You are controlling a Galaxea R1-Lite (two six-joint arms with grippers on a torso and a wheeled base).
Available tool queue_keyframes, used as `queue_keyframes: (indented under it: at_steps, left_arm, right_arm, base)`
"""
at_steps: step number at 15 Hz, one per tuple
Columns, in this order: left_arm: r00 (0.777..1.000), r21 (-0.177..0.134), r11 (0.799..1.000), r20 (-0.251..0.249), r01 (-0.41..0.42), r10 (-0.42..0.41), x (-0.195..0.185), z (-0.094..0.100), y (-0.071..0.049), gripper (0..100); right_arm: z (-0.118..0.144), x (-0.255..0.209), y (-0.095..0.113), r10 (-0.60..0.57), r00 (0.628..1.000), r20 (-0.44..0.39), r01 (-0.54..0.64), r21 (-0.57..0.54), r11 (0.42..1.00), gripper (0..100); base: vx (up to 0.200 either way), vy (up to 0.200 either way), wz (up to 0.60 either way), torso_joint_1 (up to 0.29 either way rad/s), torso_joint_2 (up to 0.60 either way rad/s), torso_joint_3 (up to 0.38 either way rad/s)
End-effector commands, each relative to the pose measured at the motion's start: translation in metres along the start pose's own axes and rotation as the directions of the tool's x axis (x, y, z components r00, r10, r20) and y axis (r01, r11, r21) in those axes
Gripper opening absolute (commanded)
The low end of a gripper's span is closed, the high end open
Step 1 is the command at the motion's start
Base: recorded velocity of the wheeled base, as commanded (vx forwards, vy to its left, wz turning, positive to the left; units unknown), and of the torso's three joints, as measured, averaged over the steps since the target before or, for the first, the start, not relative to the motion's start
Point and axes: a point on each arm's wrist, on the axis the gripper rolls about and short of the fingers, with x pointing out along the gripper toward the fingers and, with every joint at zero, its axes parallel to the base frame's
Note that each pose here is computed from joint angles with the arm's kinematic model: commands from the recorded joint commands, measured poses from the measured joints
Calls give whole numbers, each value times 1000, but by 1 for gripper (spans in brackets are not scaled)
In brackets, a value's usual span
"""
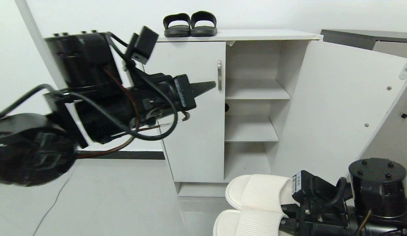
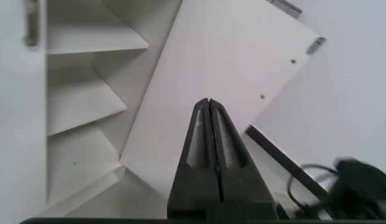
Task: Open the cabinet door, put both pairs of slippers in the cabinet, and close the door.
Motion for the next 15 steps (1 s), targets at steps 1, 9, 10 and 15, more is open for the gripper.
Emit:
queue_keyframes:
  at_steps: [1,9,10,15]
  left_arm:
    - [997,27,999,76,-18,16,-98,7,-29,0]
    - [887,82,885,111,-459,449,-306,-65,-91,0]
    - [864,90,861,116,-501,490,-316,-78,-95,0]
    - [666,203,635,181,-745,724,-325,-156,-89,0]
  right_arm:
    - [-1,2,-5,-14,1000,-5,14,9,1000,0]
    - [2,3,-13,-46,999,3,46,16,999,0]
    - [1,2,-15,-53,999,0,53,20,998,0]
    - [1,5,-24,-82,997,-5,83,34,996,0]
  base:
    - [0,0,0,0,0,0]
    - [0,0,0,0,0,0]
    - [0,0,0,0,0,0]
    - [0,0,0,0,0,0]
